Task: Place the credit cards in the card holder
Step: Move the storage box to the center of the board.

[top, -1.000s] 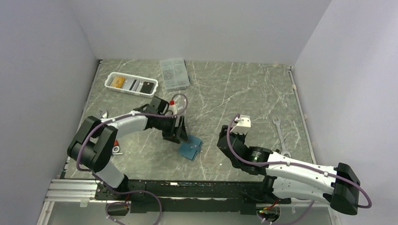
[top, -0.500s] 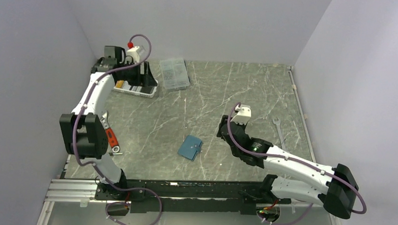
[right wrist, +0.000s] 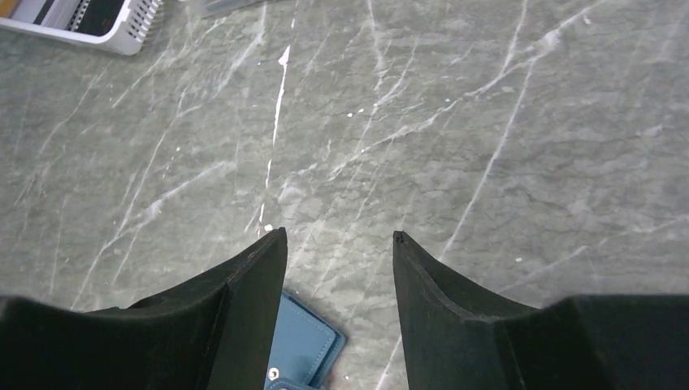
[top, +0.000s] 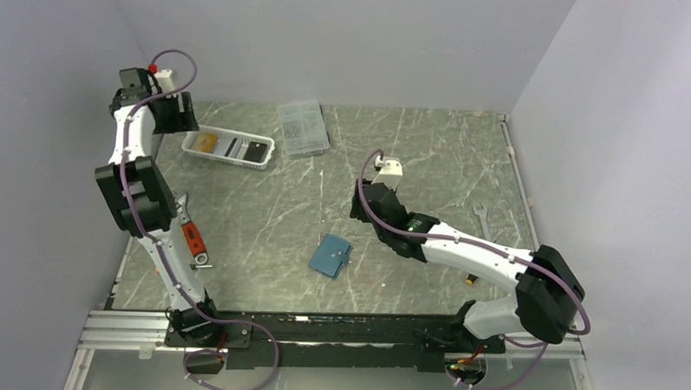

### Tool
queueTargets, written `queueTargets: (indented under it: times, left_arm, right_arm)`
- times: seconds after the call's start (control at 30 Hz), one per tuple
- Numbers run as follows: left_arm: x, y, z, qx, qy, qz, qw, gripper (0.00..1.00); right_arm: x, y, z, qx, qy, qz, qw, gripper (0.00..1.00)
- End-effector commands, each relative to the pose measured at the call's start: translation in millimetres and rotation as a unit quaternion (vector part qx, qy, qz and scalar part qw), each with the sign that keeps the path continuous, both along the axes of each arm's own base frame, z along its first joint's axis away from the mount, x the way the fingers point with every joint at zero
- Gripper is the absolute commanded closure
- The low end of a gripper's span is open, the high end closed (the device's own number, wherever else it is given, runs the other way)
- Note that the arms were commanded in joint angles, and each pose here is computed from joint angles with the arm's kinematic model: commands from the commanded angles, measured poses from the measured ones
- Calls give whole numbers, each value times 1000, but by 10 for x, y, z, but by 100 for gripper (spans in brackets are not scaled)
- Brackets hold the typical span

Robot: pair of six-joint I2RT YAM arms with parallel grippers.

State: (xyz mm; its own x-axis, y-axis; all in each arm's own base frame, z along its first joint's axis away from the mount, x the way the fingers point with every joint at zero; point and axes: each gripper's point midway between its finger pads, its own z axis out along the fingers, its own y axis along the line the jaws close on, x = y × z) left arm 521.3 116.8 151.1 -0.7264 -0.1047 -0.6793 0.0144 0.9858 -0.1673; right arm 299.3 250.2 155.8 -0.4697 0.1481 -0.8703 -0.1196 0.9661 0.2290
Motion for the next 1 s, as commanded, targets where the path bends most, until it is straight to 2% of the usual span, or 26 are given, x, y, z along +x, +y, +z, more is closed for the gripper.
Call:
queueTargets:
  times: [0.0,0.1,0.4,0.57,0.63,0.97]
  left_arm:
    - [196,399,243,66,-46,51,995,23]
    - [277,549,193,77,-51,68,993,23]
    - [314,592,33,76,-25,93,992,29]
    - [333,499,-156,95,4,78,992,29]
    - [314,449,-261,99,19,70,992,33]
    - [166,163,-392,97,33,30,994,37]
  right_arm:
    - [144,262,185,38,-20,24,999,47]
    - [171,301,156,34,-17,28,999,47]
    - [129,224,162,46,-25,25,998,48]
    - [121,168,59,44,-20,22,999,49]
    - [149,139,26,49,-19,20,998,49]
    - [343,230,-32,57,-10,33,998,49]
